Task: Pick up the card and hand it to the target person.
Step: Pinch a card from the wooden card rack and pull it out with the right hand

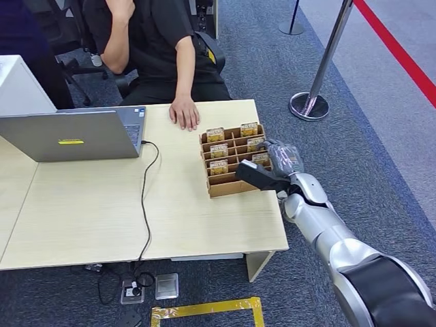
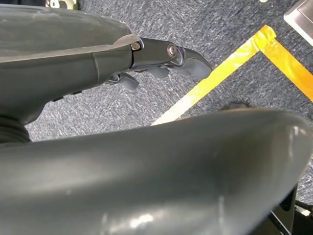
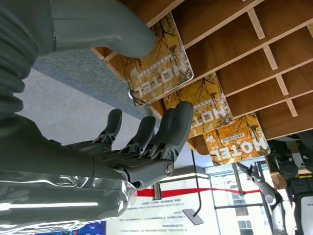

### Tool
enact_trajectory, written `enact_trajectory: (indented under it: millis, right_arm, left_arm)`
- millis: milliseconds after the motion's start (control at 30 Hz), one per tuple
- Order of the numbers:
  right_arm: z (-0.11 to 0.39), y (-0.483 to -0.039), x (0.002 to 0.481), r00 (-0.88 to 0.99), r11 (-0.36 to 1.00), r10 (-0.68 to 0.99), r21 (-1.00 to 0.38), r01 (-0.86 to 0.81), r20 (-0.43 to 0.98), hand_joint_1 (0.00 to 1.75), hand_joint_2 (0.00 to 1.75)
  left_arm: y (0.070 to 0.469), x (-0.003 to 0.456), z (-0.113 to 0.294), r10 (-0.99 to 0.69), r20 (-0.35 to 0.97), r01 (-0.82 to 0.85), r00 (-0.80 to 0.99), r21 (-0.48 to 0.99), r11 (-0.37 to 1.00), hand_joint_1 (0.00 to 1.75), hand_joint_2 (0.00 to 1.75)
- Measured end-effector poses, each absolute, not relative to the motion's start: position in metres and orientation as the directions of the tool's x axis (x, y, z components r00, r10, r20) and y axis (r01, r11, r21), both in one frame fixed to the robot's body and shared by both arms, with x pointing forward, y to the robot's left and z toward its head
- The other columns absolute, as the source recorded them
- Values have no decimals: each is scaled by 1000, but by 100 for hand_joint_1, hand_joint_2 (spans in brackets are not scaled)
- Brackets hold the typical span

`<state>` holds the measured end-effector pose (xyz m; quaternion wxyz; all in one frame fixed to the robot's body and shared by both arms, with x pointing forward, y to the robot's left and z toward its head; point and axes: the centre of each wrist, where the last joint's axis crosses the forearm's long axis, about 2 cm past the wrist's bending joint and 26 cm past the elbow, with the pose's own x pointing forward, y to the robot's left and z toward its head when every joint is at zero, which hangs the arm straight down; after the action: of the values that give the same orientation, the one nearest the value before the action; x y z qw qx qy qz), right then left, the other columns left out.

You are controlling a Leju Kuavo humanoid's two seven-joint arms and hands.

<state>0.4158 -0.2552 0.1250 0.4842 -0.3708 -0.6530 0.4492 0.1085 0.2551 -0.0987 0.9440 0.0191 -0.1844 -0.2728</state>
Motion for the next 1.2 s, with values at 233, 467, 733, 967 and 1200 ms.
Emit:
enact_trajectory:
  millis: [233, 467, 733, 967, 1200]
  right_arm:
    - [123, -256, 416, -246, 317, 922, -947, 40, 299, 75, 175]
    - [122, -257, 416, -240, 306, 926, -951, 32, 290, 115, 175]
    - [126, -258, 419, -241, 300, 928, -953, 37, 283, 164, 175]
    - [125, -260, 418, -244, 300, 928, -953, 47, 281, 171, 175]
    - [125, -261, 418, -249, 300, 928, -952, 52, 279, 175, 175]
  left_arm:
    - [255, 108, -99, -522, 338, 508, 783, 137, 851, 0, 0]
    - [255, 109, -99, -522, 342, 505, 781, 144, 851, 0, 0]
    - [255, 109, -99, -521, 360, 503, 774, 151, 851, 0, 0]
    - [256, 109, -98, -524, 405, 496, 750, 180, 849, 0, 0]
    - [256, 109, -98, -526, 405, 495, 748, 189, 848, 0, 0]
